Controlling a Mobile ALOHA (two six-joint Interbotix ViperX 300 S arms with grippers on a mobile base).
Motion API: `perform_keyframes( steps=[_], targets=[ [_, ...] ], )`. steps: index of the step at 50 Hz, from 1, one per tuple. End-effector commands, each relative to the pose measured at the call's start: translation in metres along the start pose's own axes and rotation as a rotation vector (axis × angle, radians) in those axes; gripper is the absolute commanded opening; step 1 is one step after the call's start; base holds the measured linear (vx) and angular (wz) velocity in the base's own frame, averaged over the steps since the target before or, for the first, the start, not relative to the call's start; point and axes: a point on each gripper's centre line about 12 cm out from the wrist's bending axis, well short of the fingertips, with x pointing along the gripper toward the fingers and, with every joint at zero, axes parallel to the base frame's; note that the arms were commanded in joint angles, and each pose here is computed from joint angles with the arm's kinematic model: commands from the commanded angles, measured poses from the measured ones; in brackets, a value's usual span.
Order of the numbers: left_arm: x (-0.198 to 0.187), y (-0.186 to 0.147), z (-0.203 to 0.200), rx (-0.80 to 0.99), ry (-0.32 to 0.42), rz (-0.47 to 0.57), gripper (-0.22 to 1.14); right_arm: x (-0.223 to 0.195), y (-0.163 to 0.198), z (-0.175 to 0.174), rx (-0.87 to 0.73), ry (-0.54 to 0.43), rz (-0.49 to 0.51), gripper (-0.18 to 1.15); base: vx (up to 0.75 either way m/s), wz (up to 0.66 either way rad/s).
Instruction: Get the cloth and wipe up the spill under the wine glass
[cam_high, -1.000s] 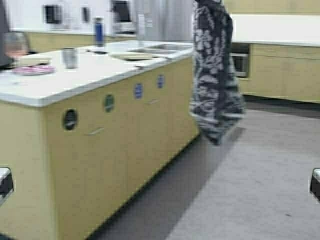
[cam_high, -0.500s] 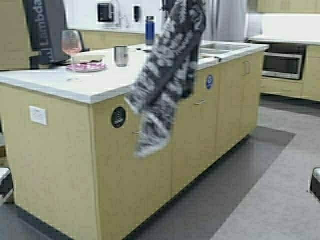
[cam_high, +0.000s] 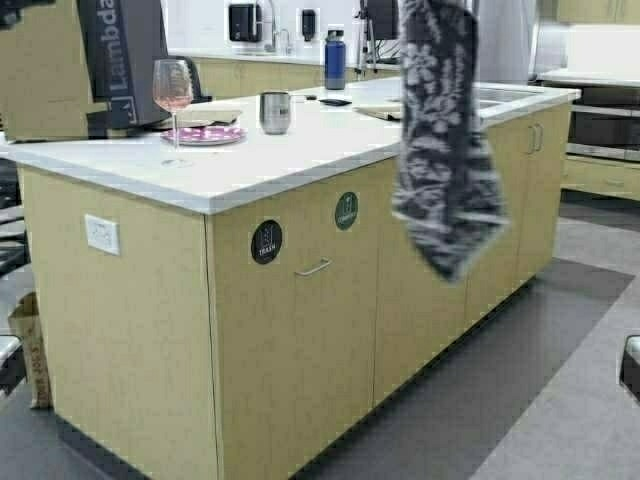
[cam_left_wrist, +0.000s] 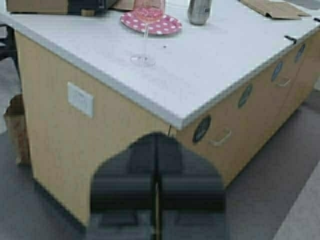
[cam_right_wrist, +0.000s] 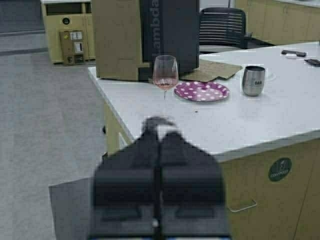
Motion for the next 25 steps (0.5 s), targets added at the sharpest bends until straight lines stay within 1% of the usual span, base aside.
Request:
perform_keyframes(
  steps=[1,5,9,14,22,25],
  targets=[
    [0.023,-0.010,0.006,-0.001,-0.034,-0.039,0.02,0.000,0.001,0.020,0.001,-0.068,0.002,0.07,0.20,0.00],
    [0.032,-0.020,0.005,0.000,-0.036,-0.076,0.02,-0.001,0.001,0.020,0.001,-0.069,0.003,0.07,0.20,0.00],
    [0.042,-0.030,0.000,0.003,-0.018,-0.104,0.02,-0.001,0.001,0.022,0.003,-0.074,0.002,0.07,0.22,0.02],
    [0.050,-0.035,-0.013,0.006,0.023,-0.119,0.02,-0.001,0.001,0.020,0.001,-0.071,0.003,0.07,0.23,0.01],
    [0.060,-0.041,-0.039,0.008,0.085,-0.139,0.02,-0.004,0.001,0.007,0.001,-0.040,0.001,0.07,0.24,0.04],
    [0.063,-0.045,-0.050,0.010,0.107,-0.152,0.03,-0.004,0.001,0.007,0.000,-0.044,0.004,0.07,0.23,0.08]
  ],
)
